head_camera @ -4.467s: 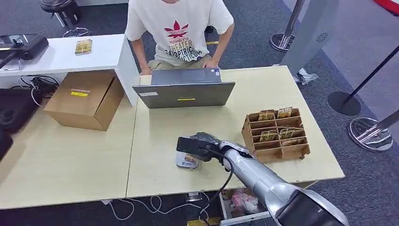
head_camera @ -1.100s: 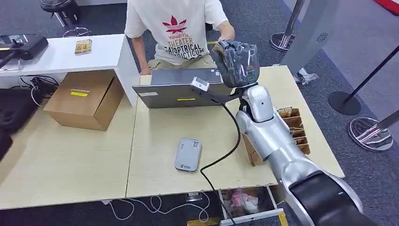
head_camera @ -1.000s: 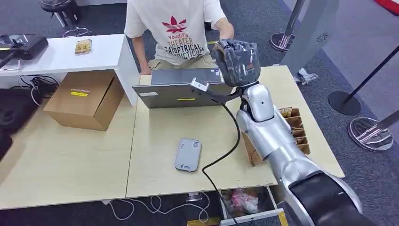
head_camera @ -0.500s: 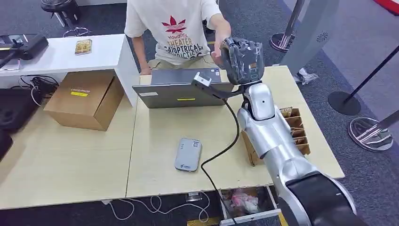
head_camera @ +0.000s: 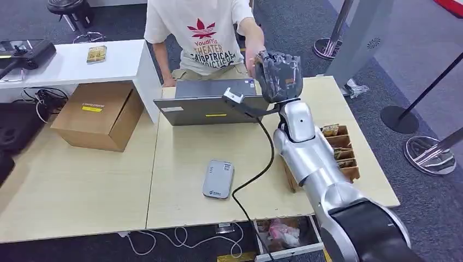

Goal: Pass the card to the sensor for recognition and then transmit it.

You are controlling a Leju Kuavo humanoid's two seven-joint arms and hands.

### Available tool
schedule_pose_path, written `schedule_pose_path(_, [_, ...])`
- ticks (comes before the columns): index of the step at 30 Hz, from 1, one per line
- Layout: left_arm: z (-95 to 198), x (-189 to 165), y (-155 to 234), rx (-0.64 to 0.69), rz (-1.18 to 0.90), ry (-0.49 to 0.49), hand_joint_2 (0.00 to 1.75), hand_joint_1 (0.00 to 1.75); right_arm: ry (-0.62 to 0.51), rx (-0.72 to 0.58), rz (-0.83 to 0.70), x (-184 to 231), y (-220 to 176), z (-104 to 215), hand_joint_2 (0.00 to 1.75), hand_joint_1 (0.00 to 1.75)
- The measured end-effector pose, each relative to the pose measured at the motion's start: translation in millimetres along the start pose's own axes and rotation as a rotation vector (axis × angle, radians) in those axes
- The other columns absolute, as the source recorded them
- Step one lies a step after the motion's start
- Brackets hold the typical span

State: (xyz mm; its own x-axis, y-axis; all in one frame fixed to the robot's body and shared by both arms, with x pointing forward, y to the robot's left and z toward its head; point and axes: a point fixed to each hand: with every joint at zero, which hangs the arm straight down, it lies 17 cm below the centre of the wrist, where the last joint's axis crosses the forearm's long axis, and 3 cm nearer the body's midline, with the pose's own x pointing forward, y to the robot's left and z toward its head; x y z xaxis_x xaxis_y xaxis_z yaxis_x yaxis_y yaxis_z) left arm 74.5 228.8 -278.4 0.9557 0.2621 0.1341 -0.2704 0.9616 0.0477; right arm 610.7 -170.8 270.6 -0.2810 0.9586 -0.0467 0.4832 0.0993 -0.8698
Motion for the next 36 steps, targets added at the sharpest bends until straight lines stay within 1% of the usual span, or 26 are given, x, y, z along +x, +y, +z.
schedule_pose_path(1, [0,0,0,0.000,0.001,0.000,0.00,0.00,-0.001,0.004,-0.002,1,1,0,1.75,0.75])
schedule_pose_path(2, [0,0,0,0.002,0.002,0.001,0.00,0.00,0.000,0.009,-0.003,1,3,1,1.75,0.17])
schedule_pose_path(3, [0,0,0,0.002,0.002,0.001,0.00,0.00,0.001,0.015,-0.004,2,5,2,1.75,0.00])
schedule_pose_path(19, [0,-1,1,0.006,0.010,0.006,0.00,0.00,0.017,0.072,-0.011,3,24,11,1.75,0.00])
schedule_pose_path(29, [0,-5,0,0.012,0.028,0.020,0.00,0.00,0.009,0.037,-0.026,5,12,4,1.75,0.00])
schedule_pose_path(36, [0,-7,1,0.025,0.048,0.033,0.00,0.00,0.021,0.015,-0.029,-5,5,2,1.75,0.00])
